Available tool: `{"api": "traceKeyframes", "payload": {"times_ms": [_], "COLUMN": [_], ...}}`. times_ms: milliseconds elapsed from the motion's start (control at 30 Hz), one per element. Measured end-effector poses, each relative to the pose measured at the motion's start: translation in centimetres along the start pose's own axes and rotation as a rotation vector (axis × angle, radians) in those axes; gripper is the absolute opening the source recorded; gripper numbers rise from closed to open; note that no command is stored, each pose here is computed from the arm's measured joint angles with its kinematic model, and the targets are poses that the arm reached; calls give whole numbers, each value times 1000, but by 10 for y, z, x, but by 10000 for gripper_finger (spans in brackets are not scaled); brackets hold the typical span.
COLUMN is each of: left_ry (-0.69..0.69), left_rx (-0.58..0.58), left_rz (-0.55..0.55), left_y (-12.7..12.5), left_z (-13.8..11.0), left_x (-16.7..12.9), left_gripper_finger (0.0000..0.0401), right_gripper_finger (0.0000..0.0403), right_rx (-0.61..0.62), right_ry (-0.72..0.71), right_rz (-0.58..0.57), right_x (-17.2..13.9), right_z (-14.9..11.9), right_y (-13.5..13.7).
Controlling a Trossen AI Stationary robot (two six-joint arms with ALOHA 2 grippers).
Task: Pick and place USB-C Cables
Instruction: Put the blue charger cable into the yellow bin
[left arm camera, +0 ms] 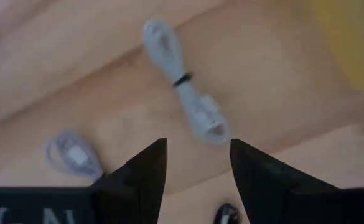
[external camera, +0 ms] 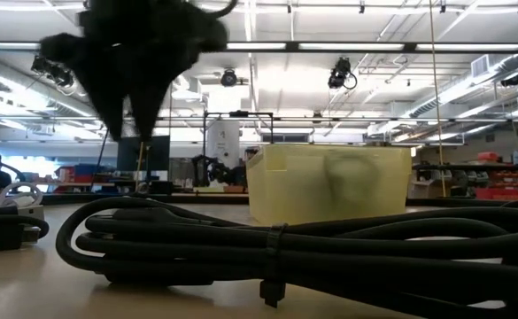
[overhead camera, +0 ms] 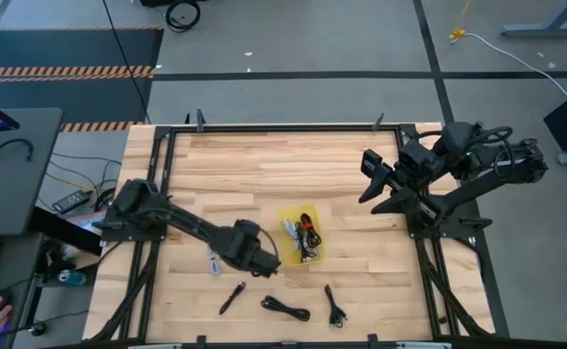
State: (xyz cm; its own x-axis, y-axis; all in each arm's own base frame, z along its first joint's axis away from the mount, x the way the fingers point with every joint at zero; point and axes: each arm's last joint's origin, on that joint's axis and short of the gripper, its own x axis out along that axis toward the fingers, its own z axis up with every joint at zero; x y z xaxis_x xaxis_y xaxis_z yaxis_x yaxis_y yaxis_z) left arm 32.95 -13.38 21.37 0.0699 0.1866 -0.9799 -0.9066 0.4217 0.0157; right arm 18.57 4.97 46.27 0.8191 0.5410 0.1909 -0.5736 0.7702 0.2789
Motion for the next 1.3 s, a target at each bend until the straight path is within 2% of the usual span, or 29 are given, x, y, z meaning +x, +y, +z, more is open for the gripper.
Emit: {"api": "traceKeyframes", "payload": {"times_ms": [100,167,333,400,700,933,1300], "left_ry": [30,34,-27,-55,-60,-24,-23], "left_rx": [-95,-171,-333,-373,-369,-336,-323], "left_rz": [16,-11,-114,-111,-62,12,18], "left_y": [3,2,-4,-3,3,9,6], "left_z": [-6,-8,2,9,24,20,16], "left_x": [10,18,30,33,38,38,44], "left_gripper_finger": [183,183,183,182,155,149,149], "right_gripper_finger": [142,142,142,142,142,142,142], "right_rx": [3,6,12,11,5,-13,-29], "right_ry": [8,15,29,52,140,137,119], "right_rz": [-2,-5,-11,-9,-21,-18,-11], "right_x": [0,0,0,0,-4,-8,-14], "right_z": [-1,-2,-3,-5,-13,-11,-7], "right_y": [0,-1,-1,-1,-2,0,4]}}
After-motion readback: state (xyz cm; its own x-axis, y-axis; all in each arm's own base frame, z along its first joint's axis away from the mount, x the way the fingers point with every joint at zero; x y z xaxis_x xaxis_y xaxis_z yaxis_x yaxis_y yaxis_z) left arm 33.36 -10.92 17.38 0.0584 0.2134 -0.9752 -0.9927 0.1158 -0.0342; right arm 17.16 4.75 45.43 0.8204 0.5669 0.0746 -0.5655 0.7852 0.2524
